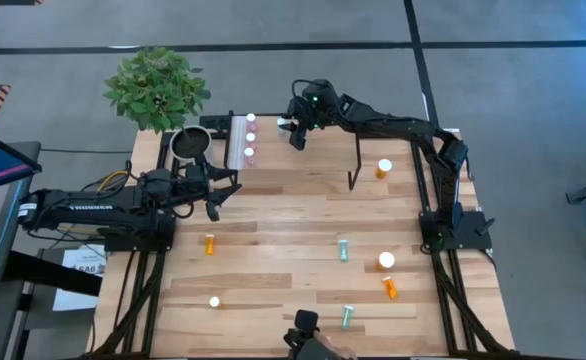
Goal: Pick and place medicine bottles onto shelf by color
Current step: Put the left blue pill bottle on the shelf, then put the top blue pill bottle on the shelf aligned with the other blue pill bottle on the shelf
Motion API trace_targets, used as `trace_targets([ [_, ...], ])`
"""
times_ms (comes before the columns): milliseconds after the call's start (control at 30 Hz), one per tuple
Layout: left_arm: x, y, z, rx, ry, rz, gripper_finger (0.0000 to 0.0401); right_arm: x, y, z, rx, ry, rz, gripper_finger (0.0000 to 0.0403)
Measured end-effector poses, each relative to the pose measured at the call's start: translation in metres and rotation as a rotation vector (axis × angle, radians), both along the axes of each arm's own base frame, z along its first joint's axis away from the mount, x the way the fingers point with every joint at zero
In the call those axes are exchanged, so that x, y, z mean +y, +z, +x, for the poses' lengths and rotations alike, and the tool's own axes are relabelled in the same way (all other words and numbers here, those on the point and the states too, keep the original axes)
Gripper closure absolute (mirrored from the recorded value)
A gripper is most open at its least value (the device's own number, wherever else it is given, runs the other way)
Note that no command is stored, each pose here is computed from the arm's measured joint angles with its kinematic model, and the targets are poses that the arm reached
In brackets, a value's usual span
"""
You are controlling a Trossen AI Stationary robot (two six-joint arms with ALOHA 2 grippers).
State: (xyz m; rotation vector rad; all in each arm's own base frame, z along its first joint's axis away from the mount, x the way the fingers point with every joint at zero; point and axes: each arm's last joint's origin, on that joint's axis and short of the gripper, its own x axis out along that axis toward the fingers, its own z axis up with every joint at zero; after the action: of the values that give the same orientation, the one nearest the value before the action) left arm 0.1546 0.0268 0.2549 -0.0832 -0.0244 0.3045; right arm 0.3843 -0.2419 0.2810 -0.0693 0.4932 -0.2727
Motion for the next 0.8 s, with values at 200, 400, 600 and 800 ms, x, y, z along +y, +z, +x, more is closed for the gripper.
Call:
trace_targets([
  [200,0.000,0.000,0.000,0.000,0.000,0.000,0.0208,0.000,0.000,0.000,0.002,-0.001,0.002,0.0234],
  [400,0.000,0.000,0.000,0.000,0.000,0.000,0.0208,0.000,0.000,0.000,0.001,-0.005,0.012,0.0208],
  [600,0.000,0.000,0.000,-0.001,0.000,-0.003,0.0208,0.002,0.004,-0.004,0.010,-0.014,0.029,0.0174],
  [800,0.000,0.000,0.000,-0.001,0.000,-0.003,0.0208,0.012,0.030,-0.020,0.016,-0.035,0.025,0.0167],
])
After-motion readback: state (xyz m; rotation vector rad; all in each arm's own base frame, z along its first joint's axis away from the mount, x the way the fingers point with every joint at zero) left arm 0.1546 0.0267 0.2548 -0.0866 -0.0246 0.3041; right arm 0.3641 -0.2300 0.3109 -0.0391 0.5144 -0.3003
